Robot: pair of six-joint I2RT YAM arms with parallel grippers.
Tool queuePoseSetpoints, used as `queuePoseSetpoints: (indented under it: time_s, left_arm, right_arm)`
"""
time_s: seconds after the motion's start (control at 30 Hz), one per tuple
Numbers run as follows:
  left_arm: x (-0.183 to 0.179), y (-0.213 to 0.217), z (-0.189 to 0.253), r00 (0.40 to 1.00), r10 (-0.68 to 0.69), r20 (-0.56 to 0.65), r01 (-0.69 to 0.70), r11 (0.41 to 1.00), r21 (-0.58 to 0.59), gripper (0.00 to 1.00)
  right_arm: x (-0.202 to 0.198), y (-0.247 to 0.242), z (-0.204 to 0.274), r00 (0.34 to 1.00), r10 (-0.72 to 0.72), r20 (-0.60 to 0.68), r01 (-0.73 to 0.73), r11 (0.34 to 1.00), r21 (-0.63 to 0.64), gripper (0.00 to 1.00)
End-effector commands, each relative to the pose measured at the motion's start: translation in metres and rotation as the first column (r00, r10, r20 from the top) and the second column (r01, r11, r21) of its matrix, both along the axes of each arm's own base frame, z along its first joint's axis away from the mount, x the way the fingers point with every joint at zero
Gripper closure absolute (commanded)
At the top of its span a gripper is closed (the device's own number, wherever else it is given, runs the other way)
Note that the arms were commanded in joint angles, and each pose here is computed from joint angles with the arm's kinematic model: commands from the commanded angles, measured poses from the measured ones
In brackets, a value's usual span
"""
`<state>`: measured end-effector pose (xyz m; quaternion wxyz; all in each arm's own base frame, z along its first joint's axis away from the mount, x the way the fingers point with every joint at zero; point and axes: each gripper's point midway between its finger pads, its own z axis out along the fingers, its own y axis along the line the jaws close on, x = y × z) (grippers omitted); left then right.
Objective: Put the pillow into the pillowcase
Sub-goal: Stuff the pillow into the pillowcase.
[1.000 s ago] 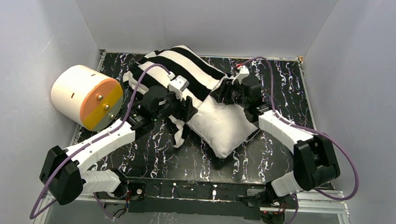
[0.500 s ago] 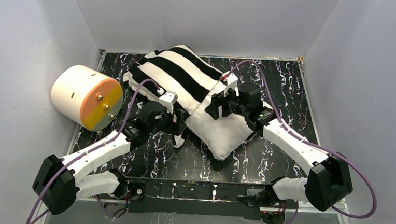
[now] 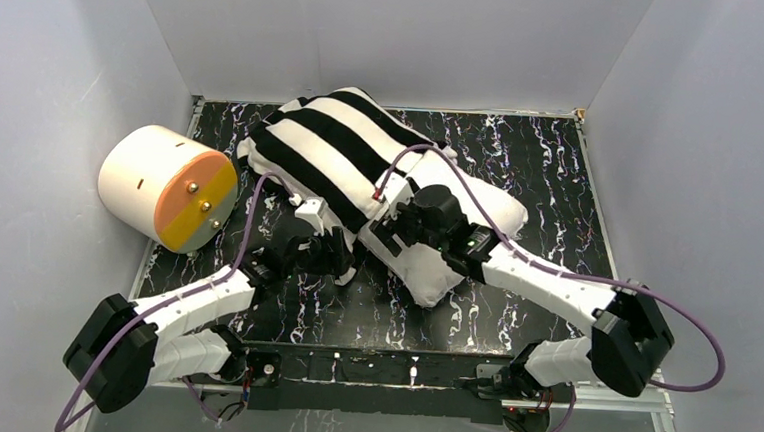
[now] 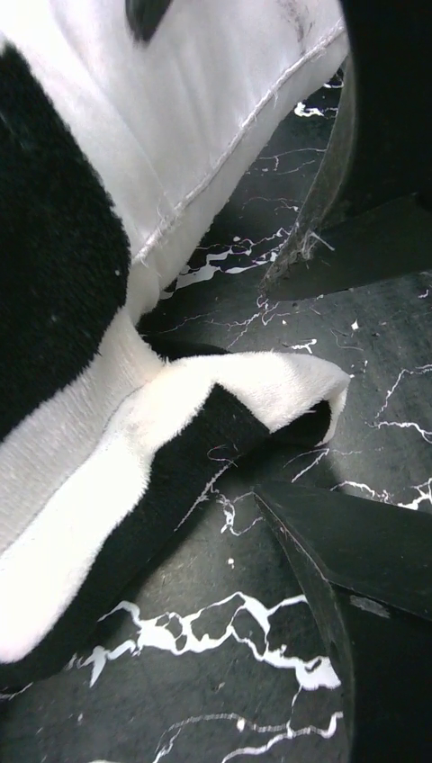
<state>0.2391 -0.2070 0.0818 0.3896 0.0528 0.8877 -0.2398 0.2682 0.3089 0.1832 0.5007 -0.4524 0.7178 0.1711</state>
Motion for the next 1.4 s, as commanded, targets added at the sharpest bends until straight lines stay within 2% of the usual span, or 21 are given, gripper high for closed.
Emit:
queuePoseSetpoints:
  time_s: [0.0, 0.1, 0.17, 0.2, 0.27, 0.3, 0.33, 0.4, 0.53, 0.7, 0.8, 1.0, 1.1, 1.13, 1.27, 1.37]
  left_arm:
    - [0.002, -0.014, -0.006, 0.999, 0.031, -0.010, -0.032, 0.992, -0.120, 0.28]
    - [0.003, -0.019, -0.018, 0.998, 0.055, -0.023, -0.058, 0.983, -0.176, 0.29]
    - [0.008, -0.025, -0.020, 0.998, 0.060, -0.002, -0.059, 0.977, -0.205, 0.37]
    - [0.010, -0.028, -0.020, 0.998, 0.058, 0.002, -0.056, 0.976, -0.209, 0.44]
    - [0.014, -0.038, -0.012, 1.000, 0.026, 0.014, -0.022, 0.975, -0.223, 0.80]
    - [0.011, -0.047, -0.003, 1.000, -0.017, 0.016, 0.020, 0.969, -0.246, 0.96]
    - [0.008, -0.054, 0.007, 0.999, -0.046, 0.021, 0.050, 0.962, -0.270, 1.00]
    - [0.001, -0.065, 0.031, 0.996, -0.084, 0.022, 0.086, 0.939, -0.334, 1.00]
    - [-0.024, -0.082, 0.068, 0.990, -0.131, 0.044, 0.137, 0.901, -0.412, 1.00]
    - [-0.059, -0.092, 0.030, 0.986, -0.156, -0.062, 0.119, 0.910, -0.398, 1.00]
    - [-0.078, -0.097, 0.005, 0.976, -0.179, -0.126, 0.116, 0.911, -0.397, 1.00]
    - [-0.090, -0.104, -0.003, 0.975, -0.178, -0.130, 0.125, 0.931, -0.342, 1.00]
    - [-0.089, -0.104, -0.001, 0.977, -0.181, -0.110, 0.140, 0.943, -0.302, 1.00]
    - [-0.088, -0.104, 0.001, 0.978, -0.186, -0.094, 0.151, 0.943, -0.297, 0.97]
    - [-0.081, -0.100, 0.017, 0.979, -0.199, -0.035, 0.187, 0.959, -0.214, 0.68]
    - [-0.074, -0.097, 0.046, 0.978, -0.206, 0.032, 0.209, 0.964, -0.165, 0.53]
  right_arm:
    - [0.021, 0.002, -0.029, 0.994, -0.035, 0.107, 0.045, 0.995, -0.091, 0.13]
    - [0.035, 0.008, -0.046, 0.989, -0.070, 0.132, 0.085, 0.990, -0.115, 0.17]
    - [0.045, 0.018, -0.045, 0.986, -0.094, 0.135, 0.107, 0.990, -0.089, 0.31]
    - [0.049, 0.024, -0.042, 0.986, -0.104, 0.132, 0.114, 0.991, -0.067, 0.43]
    - [0.057, 0.036, -0.032, 0.984, -0.125, 0.126, 0.127, 0.992, -0.011, 0.69]
    - [0.061, 0.043, -0.022, 0.983, -0.134, 0.129, 0.132, 0.991, 0.023, 0.78]
    - [0.065, 0.048, -0.015, 0.982, -0.142, 0.128, 0.138, 0.989, 0.045, 0.86]
    - [0.070, 0.056, -0.001, 0.980, -0.159, 0.117, 0.149, 0.984, 0.093, 1.00]
    - [0.083, 0.066, 0.049, 0.971, -0.209, 0.118, 0.180, 0.958, 0.222, 1.00]
    - [0.093, 0.071, 0.103, 0.971, -0.215, 0.106, 0.163, 0.917, 0.365, 1.00]
    - [0.086, 0.076, 0.080, 0.981, -0.183, 0.060, 0.148, 0.918, 0.368, 1.00]
    - [0.049, 0.061, -0.034, 0.975, -0.153, -0.158, 0.199, 0.920, 0.336, 1.00]
    - [0.040, 0.055, -0.047, 0.967, -0.148, -0.208, 0.207, 0.932, 0.297, 0.87]
    - [0.038, 0.051, -0.045, 0.964, -0.153, -0.216, 0.211, 0.936, 0.281, 0.80]
    - [0.037, 0.027, -0.009, 0.957, -0.158, -0.241, 0.226, 0.931, 0.288, 0.53]
    - [0.030, 0.005, 0.012, 0.944, -0.106, -0.313, 0.203, 0.934, 0.294, 0.36]
